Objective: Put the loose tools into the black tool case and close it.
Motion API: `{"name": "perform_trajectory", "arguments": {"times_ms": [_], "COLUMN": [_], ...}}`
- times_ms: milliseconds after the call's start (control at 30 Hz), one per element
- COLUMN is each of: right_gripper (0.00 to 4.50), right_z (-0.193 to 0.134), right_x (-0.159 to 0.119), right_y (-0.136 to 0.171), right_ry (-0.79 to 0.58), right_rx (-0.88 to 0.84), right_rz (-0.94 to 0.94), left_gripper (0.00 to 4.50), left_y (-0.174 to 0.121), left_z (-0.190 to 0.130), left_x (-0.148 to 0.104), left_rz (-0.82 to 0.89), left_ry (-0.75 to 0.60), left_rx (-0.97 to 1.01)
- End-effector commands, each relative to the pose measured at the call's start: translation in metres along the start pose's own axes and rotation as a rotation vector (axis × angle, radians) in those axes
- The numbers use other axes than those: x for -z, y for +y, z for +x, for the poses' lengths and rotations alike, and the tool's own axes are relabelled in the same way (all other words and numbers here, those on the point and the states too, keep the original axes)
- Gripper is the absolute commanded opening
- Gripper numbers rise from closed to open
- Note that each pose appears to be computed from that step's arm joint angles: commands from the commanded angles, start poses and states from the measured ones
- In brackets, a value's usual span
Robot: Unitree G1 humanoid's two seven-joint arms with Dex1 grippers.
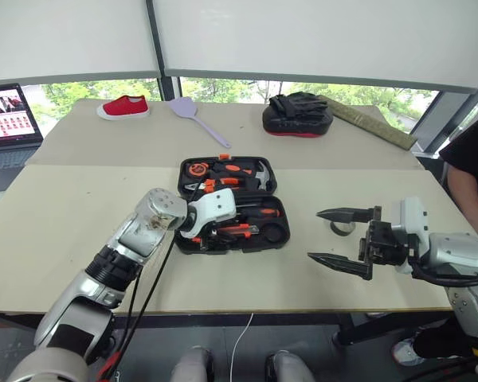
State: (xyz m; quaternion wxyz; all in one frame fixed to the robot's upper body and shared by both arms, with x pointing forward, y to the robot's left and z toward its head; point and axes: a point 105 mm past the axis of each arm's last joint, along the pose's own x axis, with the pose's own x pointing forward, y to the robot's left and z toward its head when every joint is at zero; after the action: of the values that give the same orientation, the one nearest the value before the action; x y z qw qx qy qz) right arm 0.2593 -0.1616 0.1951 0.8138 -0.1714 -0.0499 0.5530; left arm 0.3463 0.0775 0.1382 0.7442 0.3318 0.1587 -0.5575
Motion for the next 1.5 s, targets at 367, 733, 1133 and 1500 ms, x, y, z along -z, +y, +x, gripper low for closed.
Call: {"name": "perform_trajectory", "arguments": {"times_ms": [367,733,1133,1500], "right_gripper": [4.5,4.5,4.5,4.5], "right_z": [0.0,0.002,0.006,0.002], "right_x": [-0.012,-0.009,-0.004,0.003], "right_y": [-0.002,-0.003,-0.003,-0.002], "right_ry": [-0.038,-0.047,-0.066,-0.046], "right_rx": [0.016,0.031,0.054,0.059], "right_rz": [-0.035,-0.018,0.0,0.023], "left_gripper": [1.45,4.48,1.88,0.04], "left_y": [-0.003,-0.002,0.019,0.005], "left_z": [0.001,-0.004,-0.031,-0.003], "left_x": [-0.003,-0.025,-0.002,0.025], "left_rz": [-0.024,-0.029,-0.009,0.003], "left_ry": [-0.011,-0.199,-0.312,-0.276], "left_rx": [0.008,0.019,-0.073,-0.125]}}
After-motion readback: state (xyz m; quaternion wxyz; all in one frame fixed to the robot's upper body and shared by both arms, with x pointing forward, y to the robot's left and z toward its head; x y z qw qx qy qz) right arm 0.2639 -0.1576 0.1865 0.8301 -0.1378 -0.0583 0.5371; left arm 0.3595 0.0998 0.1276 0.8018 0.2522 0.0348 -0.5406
